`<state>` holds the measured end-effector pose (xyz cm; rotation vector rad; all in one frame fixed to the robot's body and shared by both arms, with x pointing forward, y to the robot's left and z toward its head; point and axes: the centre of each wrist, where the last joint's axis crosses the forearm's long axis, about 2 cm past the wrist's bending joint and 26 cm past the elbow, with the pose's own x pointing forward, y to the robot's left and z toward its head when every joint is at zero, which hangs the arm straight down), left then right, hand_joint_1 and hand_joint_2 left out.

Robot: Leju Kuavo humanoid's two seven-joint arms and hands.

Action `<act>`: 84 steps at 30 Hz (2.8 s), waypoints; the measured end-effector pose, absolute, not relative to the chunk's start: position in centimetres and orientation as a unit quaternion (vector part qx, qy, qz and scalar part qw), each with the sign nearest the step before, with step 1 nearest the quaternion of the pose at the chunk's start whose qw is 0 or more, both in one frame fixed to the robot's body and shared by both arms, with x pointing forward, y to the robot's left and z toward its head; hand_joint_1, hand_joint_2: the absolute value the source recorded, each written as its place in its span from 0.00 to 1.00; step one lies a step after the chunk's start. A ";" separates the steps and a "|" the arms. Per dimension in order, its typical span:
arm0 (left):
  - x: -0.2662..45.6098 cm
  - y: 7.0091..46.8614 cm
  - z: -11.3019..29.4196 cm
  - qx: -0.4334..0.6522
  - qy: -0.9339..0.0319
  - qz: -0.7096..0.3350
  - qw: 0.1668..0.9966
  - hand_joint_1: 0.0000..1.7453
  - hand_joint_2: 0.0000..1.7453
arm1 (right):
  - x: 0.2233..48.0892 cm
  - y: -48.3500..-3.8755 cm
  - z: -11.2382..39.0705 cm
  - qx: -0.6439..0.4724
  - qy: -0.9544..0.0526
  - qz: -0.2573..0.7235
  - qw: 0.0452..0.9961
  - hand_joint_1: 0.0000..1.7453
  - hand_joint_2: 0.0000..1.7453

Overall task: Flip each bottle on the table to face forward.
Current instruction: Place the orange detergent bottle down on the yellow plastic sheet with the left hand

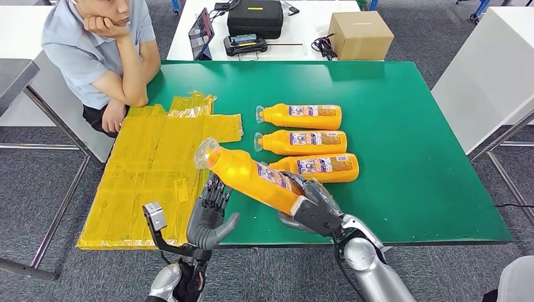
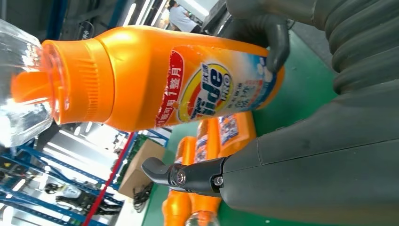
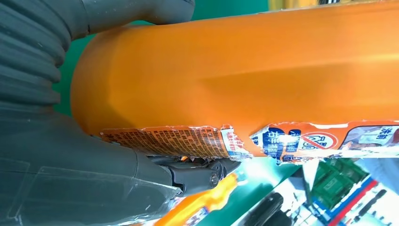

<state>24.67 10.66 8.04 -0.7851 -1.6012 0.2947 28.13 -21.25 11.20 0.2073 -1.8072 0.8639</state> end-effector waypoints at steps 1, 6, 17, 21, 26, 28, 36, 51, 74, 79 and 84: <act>24.8 10.7 8.1 -0.341 -0.698 0.130 0.616 0.00 1.00 | 28.1 -21.0 11.2 0.090 -0.759 0.363 0.533 1.00 1.00; 25.0 10.8 8.2 -0.342 -0.704 0.143 0.606 0.00 1.00 | 28.1 -20.1 11.1 0.103 -0.756 0.369 0.531 1.00 1.00; 25.9 10.1 9.3 -0.407 -0.700 0.150 0.568 0.00 1.00 | 29.0 -18.6 9.7 0.136 -0.732 0.399 0.536 1.00 1.00; 26.1 9.9 9.3 -0.409 -0.698 0.146 0.569 0.00 1.00 | 29.2 -18.4 9.4 0.142 -0.726 0.406 0.536 1.00 1.00; 26.4 9.6 9.2 -0.411 -0.694 0.139 0.575 0.00 1.00 | 29.5 -17.6 9.5 0.153 -0.724 0.418 0.527 1.00 1.00; 26.4 9.4 9.0 -0.411 -0.691 0.137 0.579 0.00 1.00 | 29.5 -17.4 9.5 0.155 -0.724 0.420 0.524 1.00 1.00; 26.5 9.2 8.8 -0.388 -0.699 0.119 0.589 0.00 1.00 | 29.6 -17.1 9.4 0.158 -0.723 0.423 0.524 1.00 1.00; 27.1 9.2 9.2 -0.322 -0.729 0.092 0.597 1.00 1.00 | 29.5 -15.8 9.4 0.165 -0.714 0.430 0.528 0.99 1.00; 26.8 10.5 12.8 -0.108 -0.816 -0.072 0.564 1.00 1.00 | 26.7 -15.3 8.2 0.130 -0.719 0.382 0.565 0.00 0.00; 26.4 11.2 14.4 -0.046 -0.840 -0.103 0.531 1.00 1.00 | 26.0 -15.4 8.4 0.108 -0.728 0.361 0.572 0.00 0.00; 25.7 12.2 16.2 0.036 -0.859 -0.140 0.492 1.00 1.00 | 25.8 -15.6 9.2 0.078 -0.746 0.336 0.570 0.00 0.75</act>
